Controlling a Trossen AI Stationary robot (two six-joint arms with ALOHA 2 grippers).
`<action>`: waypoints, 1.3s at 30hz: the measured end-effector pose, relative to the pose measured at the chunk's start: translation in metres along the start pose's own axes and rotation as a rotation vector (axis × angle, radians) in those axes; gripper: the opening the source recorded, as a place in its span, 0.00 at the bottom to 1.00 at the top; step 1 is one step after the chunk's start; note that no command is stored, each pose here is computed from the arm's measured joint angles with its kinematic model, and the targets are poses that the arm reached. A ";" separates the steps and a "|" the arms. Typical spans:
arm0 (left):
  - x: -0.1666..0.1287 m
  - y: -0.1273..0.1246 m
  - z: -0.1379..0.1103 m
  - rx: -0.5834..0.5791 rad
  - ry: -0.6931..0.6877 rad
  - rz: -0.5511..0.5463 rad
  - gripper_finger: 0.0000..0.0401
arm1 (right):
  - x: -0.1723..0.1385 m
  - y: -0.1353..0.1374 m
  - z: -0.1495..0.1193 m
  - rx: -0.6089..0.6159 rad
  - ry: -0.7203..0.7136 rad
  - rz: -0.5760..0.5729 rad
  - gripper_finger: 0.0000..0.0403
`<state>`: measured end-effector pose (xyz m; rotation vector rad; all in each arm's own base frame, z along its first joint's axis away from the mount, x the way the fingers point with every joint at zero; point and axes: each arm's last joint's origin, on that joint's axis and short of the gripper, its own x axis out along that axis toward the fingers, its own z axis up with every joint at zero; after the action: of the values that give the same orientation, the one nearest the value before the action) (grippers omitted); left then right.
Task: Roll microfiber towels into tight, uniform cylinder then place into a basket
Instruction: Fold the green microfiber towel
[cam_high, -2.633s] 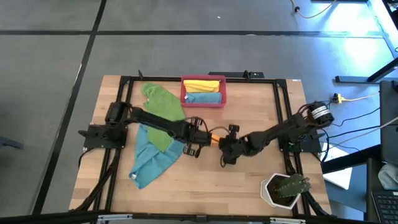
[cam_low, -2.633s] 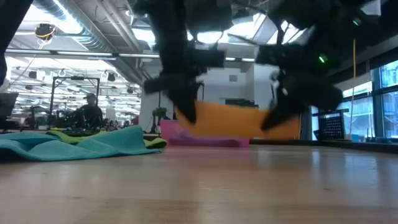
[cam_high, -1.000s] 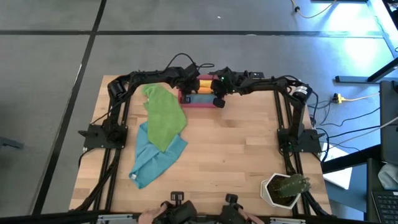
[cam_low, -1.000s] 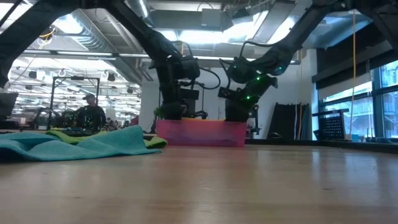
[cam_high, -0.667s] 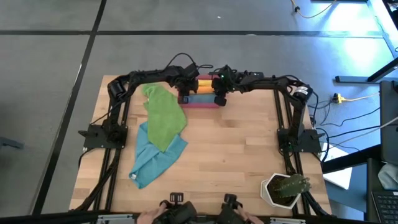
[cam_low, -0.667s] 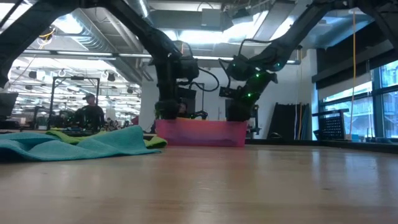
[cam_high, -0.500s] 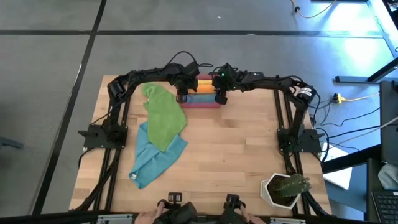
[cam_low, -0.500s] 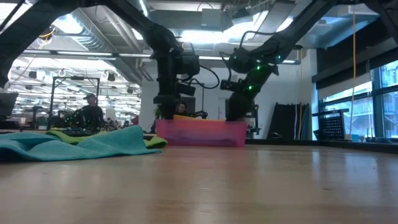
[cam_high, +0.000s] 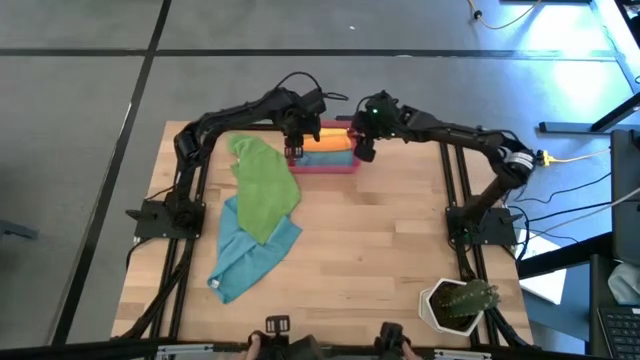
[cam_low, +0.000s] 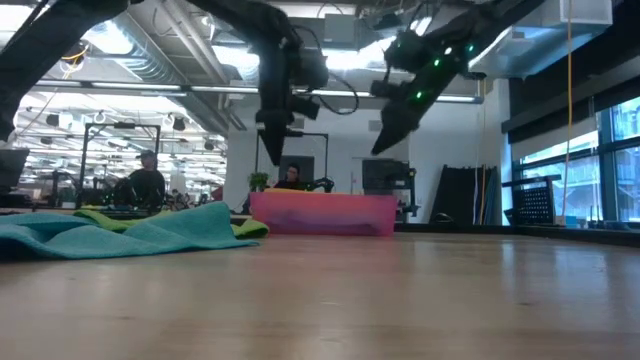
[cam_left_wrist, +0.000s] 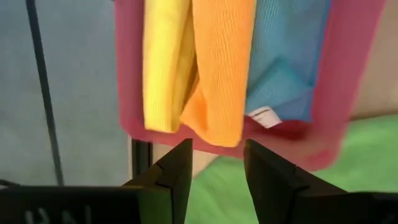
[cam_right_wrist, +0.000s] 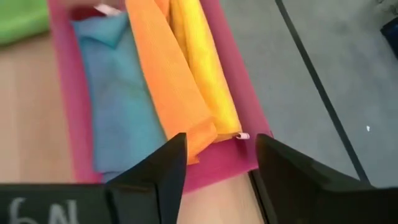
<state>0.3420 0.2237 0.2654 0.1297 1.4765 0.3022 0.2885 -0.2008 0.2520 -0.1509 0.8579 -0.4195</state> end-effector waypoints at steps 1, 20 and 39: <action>-0.007 -0.001 0.000 -0.023 -0.016 -0.005 0.32 | -0.008 0.001 0.002 0.012 -0.006 0.001 0.46; -0.105 -0.089 -0.072 -0.131 -0.760 -0.030 0.32 | -0.106 0.076 -0.060 0.116 -0.333 0.097 0.43; -0.021 -0.159 -0.112 -0.215 -1.032 -0.092 0.32 | -0.075 0.105 -0.086 0.086 -0.675 0.108 0.43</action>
<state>0.2493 0.0551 0.2324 0.0288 0.4221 0.2550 0.2114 -0.0711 0.2181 -0.1529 0.1823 -0.2744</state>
